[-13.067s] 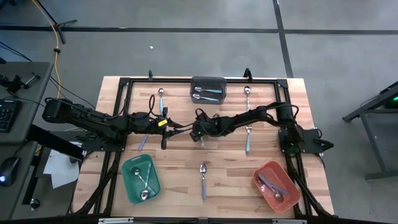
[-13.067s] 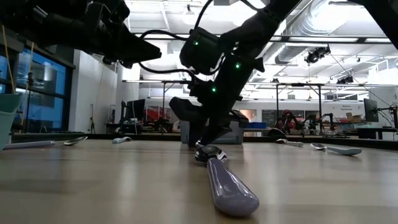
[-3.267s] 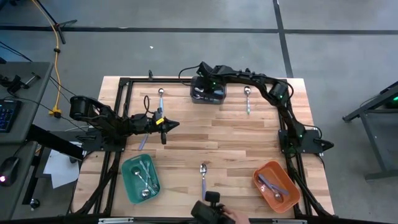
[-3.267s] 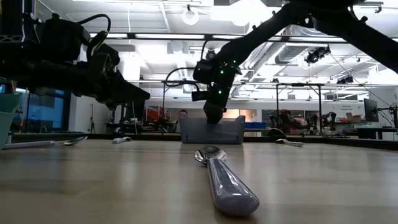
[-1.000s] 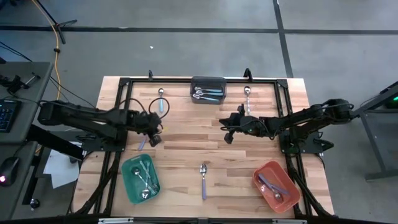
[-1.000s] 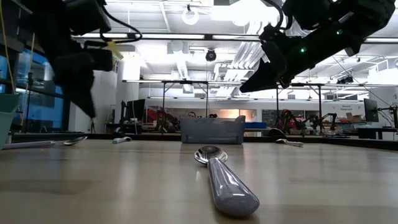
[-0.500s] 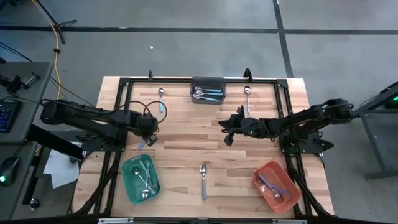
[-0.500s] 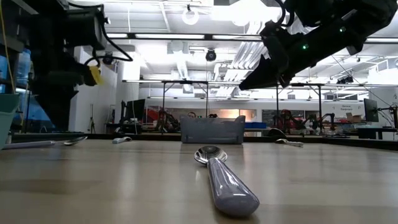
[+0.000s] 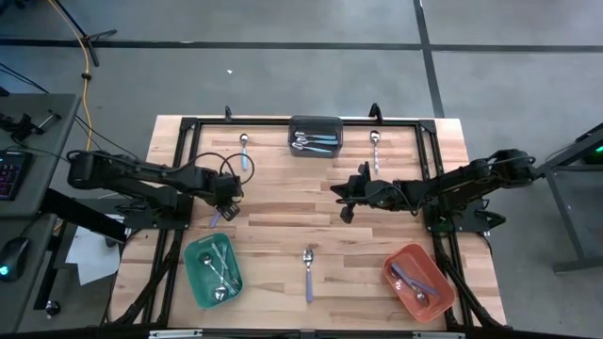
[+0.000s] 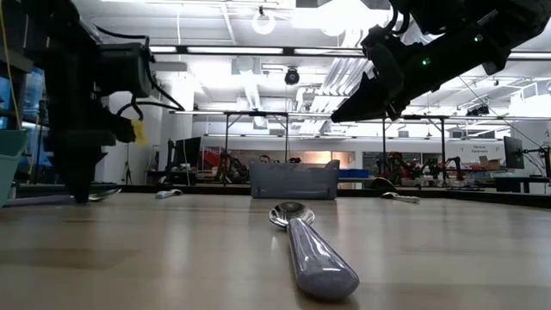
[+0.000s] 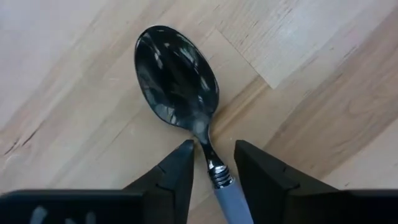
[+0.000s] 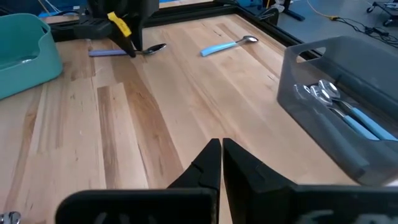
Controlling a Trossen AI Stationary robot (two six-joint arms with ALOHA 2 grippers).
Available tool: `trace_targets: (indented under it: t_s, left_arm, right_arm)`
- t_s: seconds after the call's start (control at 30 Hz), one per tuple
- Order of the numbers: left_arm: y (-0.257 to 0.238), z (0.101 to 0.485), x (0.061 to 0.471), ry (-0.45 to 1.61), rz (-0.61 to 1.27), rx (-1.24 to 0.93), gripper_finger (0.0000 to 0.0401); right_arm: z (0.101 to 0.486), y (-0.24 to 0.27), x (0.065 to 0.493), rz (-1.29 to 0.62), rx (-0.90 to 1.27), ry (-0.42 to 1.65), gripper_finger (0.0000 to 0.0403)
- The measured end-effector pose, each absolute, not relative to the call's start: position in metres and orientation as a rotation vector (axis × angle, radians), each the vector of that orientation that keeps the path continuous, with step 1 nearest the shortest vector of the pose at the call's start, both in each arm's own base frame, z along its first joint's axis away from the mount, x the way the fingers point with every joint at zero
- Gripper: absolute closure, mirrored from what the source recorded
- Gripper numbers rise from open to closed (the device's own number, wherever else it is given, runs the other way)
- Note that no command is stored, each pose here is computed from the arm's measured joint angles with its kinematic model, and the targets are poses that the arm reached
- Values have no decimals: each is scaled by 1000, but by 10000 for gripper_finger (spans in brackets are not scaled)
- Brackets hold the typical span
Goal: Sort silverware by color (type)
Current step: Put the purple spoon into the orange bin
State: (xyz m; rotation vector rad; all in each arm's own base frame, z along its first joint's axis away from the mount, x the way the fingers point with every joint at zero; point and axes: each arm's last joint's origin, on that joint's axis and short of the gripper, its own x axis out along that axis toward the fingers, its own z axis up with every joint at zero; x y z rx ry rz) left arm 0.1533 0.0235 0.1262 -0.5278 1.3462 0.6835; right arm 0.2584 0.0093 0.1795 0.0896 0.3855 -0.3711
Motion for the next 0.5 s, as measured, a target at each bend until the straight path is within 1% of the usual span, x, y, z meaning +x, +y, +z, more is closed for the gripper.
trace_targets:
  t_s: [0.13,0.3,0.37,0.5]
  left_arm:
    - [24,127,152,1328,681,-534,319]
    - [22,131,152,1274,678,-520,383]
    - [21,133,152,1244,682,-497,393]
    - [18,139,155,1139,666,-490,392]
  right_arm:
    - [180,9,258,-371,90,385,402]
    - [180,9,259,-372,91,383,402]
    - [179,9,258,-372,90,385,402]
    - [179,9,258,-372,89,387,402]
